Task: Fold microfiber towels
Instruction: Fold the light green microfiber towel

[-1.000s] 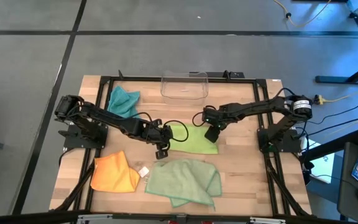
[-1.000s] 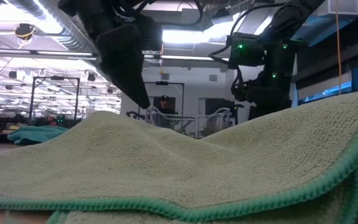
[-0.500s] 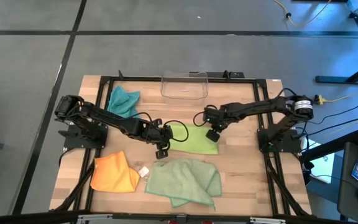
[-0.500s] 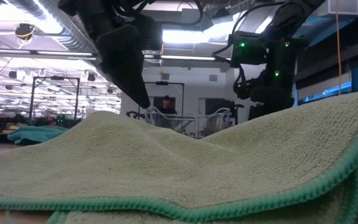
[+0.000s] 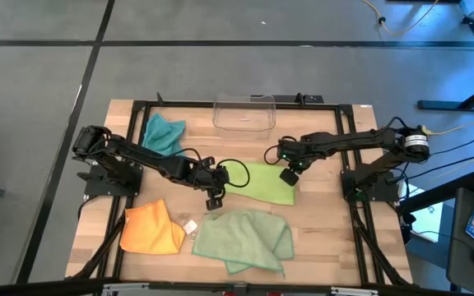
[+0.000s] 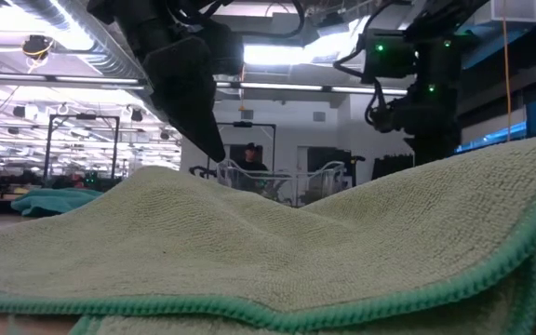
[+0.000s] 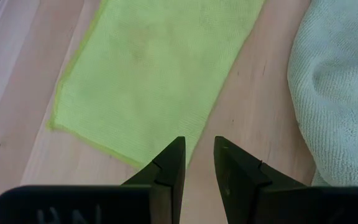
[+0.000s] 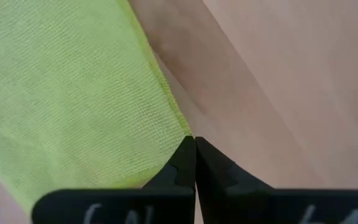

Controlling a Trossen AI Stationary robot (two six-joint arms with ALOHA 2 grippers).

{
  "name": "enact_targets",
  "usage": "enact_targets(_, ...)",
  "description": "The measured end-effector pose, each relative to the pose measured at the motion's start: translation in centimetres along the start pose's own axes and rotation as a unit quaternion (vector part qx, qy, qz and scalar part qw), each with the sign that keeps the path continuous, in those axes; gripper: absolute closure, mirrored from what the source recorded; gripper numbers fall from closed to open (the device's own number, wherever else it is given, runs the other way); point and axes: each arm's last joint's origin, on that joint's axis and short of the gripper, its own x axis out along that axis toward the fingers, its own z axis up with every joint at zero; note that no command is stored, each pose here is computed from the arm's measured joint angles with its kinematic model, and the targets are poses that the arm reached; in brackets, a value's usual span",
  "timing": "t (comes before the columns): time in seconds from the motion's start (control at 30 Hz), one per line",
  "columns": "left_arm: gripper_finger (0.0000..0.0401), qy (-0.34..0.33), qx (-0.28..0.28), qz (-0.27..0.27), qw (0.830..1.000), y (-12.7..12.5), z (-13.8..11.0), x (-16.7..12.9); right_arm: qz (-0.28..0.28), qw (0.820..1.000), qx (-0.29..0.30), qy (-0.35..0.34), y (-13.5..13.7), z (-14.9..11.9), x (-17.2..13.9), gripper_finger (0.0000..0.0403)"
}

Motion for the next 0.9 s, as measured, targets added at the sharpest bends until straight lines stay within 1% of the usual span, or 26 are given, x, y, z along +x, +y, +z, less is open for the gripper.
enact_targets(0.1,0.0323,0.0,0.0,0.0,1.0,0.0,0.0,0.0,-0.006,1.0,-0.001,0.0,0.0,0.0,0.1,0.0401)
enact_targets(0.2,0.0323,-0.001,0.0,0.0,1.0,0.0,0.0,0.0,-0.025,1.0,-0.006,-0.012,0.1,-0.1,0.0,0.0401)
enact_targets(0.27,0.0323,-0.001,0.0,0.001,1.0,0.0,0.0,0.0,-0.005,1.0,-0.019,-0.003,0.3,-0.3,-0.1,0.0402)
enact_targets(0.3,0.0323,-0.001,0.0,0.002,1.0,0.0,0.0,0.0,-0.004,1.0,-0.02,-0.001,0.4,-0.4,-0.2,0.0402)
enact_targets(0.37,0.0323,-0.001,0.0,0.002,1.0,0.0,0.0,0.0,-0.021,1.0,-0.02,-0.012,0.5,-0.7,-0.5,0.0402)
enact_targets(0.4,0.0323,-0.002,0.0,0.003,1.0,0.0,0.0,0.0,-0.018,0.999,-0.023,-0.014,0.6,-0.7,-0.6,0.0402)
enact_targets(0.43,0.0323,-0.002,0.0,0.003,1.0,0.0,0.0,0.0,-0.018,0.999,-0.022,-0.017,0.7,-0.8,-0.7,0.0402)
enact_targets(0.5,0.0323,-0.003,-0.001,0.003,1.0,0.0,0.0,0.0,-0.042,0.999,-0.005,-0.022,0.7,-1.1,-0.9,0.0402)
enact_targets(0.53,0.0323,-0.003,-0.001,0.003,1.0,0.0,0.0,0.0,-0.045,0.999,-0.006,-0.013,0.7,-1.4,-1.0,0.0402)
enact_targets(0.57,0.0323,-0.003,-0.001,0.003,1.0,0.0,0.0,0.0,-0.036,0.999,-0.008,-0.001,0.7,-1.6,-1.0,0.0402)
enact_targets(0.6,0.0323,-0.003,-0.001,0.003,1.0,0.0,0.0,0.0,-0.034,0.999,-0.002,-0.001,0.9,-1.7,-1.0,0.0402)
enact_targets(0.67,0.0323,-0.003,-0.001,0.003,1.0,0.0,0.0,0.0,-0.056,0.998,0.008,-0.012,1.1,-2.0,-1.1,0.0403)
enact_targets(0.7,0.0323,-0.003,-0.001,0.003,1.0,0.0,0.0,0.0,-0.053,0.999,0.006,-0.003,1.2,-2.2,-1.1,0.0403)
enact_targets(0.77,0.0323,-0.003,-0.001,0.003,1.0,0.0,0.0,0.0,-0.051,0.998,0.021,-0.003,1.3,-2.3,-1.2,0.0403)
enact_targets(0.83,0.0323,-0.003,-0.001,0.003,1.0,0.0,0.0,0.0,-0.072,0.997,0.024,-0.004,1.4,-2.7,-1.2,0.0403)
enact_targets(0.9,0.0323,-0.003,-0.001,0.003,1.0,0.0,0.0,0.0,-0.056,0.998,0.023,0.003,1.7,-2.8,-1.3,0.0403)
